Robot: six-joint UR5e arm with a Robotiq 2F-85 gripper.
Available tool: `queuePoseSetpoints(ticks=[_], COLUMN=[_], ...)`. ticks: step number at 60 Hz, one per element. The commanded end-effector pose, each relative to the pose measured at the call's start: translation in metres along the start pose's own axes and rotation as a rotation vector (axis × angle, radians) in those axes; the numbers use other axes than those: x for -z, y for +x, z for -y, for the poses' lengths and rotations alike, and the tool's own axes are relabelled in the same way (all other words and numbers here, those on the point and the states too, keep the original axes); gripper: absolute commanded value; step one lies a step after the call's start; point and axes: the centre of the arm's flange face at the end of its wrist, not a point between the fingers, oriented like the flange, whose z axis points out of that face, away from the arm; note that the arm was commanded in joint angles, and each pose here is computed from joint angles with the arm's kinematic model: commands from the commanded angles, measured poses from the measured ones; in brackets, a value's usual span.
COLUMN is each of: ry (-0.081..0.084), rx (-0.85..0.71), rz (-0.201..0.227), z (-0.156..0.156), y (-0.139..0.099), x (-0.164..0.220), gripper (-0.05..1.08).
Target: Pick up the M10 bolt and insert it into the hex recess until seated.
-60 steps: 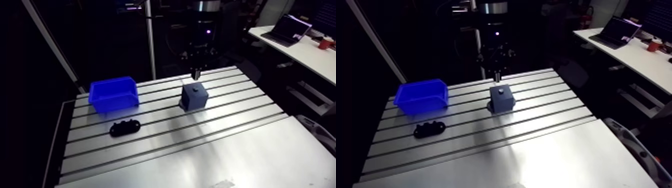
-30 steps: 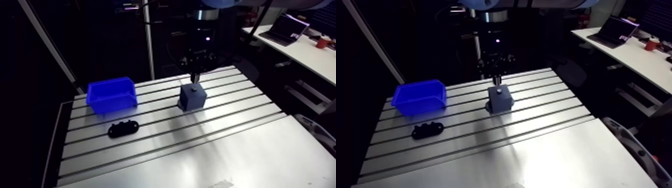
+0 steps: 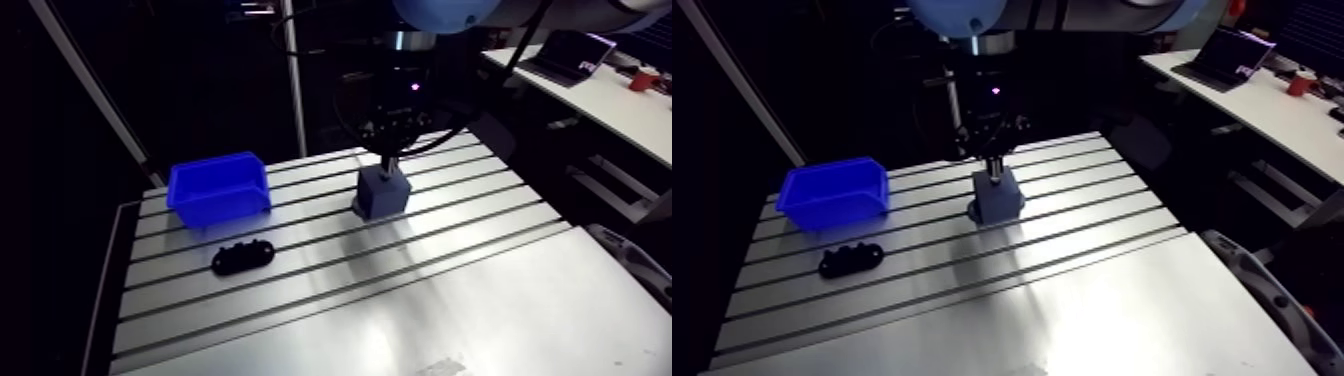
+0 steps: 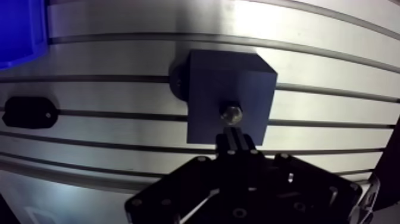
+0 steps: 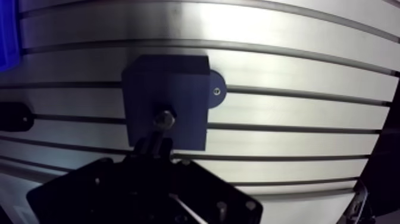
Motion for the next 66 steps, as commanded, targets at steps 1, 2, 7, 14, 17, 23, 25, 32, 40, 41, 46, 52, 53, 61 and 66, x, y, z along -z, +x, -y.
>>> queuePoseSetpoints(ticks=[1, 2, 7, 14, 17, 23, 25, 32, 40, 41, 46, 52, 53, 61, 66], ry=[0.000, 0.000, 0.000, 0.002, 0.003, -0.001, -0.002, -0.005, -0.007, -0.007, -0.004, -0.002, -0.002, -0.002, -0.002], rx=[-0.001, -0.001, -0.001, 0.000, 0.000, 0.002, 0.006, 0.013, 0.016, 0.016, 0.016, 0.016, 0.016, 0.018, 0.018], rz=[-0.001, -0.001, 0.000, 0.005, 0.007, 0.002, -0.001, -0.005, -0.009, -0.009, -0.002, 0.002, 0.002, 0.002, 0.002], z=[-0.001, -0.001, -0.001, -0.001, -0.001, -0.001, -0.001, -0.002, -0.002, -0.002, -0.003, -0.003, -0.003, -0.003, -0.003], y=[0.001, 0.001, 0.001, 0.002, 0.002, 0.002, 0.003, 0.003, 0.004, 0.004, 0.004, 0.004, 0.004, 0.004, 0.004], x=[-0.007, -0.007, -0.008, -0.011, -0.012, -0.012, -0.012, -0.012, -0.012, -0.012, -0.016, -0.019, -0.019, -0.019, -0.019], gripper=[1.07, 1.07, 1.07, 1.07, 1.07, 1.07, 1.07, 1.07, 1.07, 1.07, 1.07, 1.07, 1.07, 1.07, 1.07])
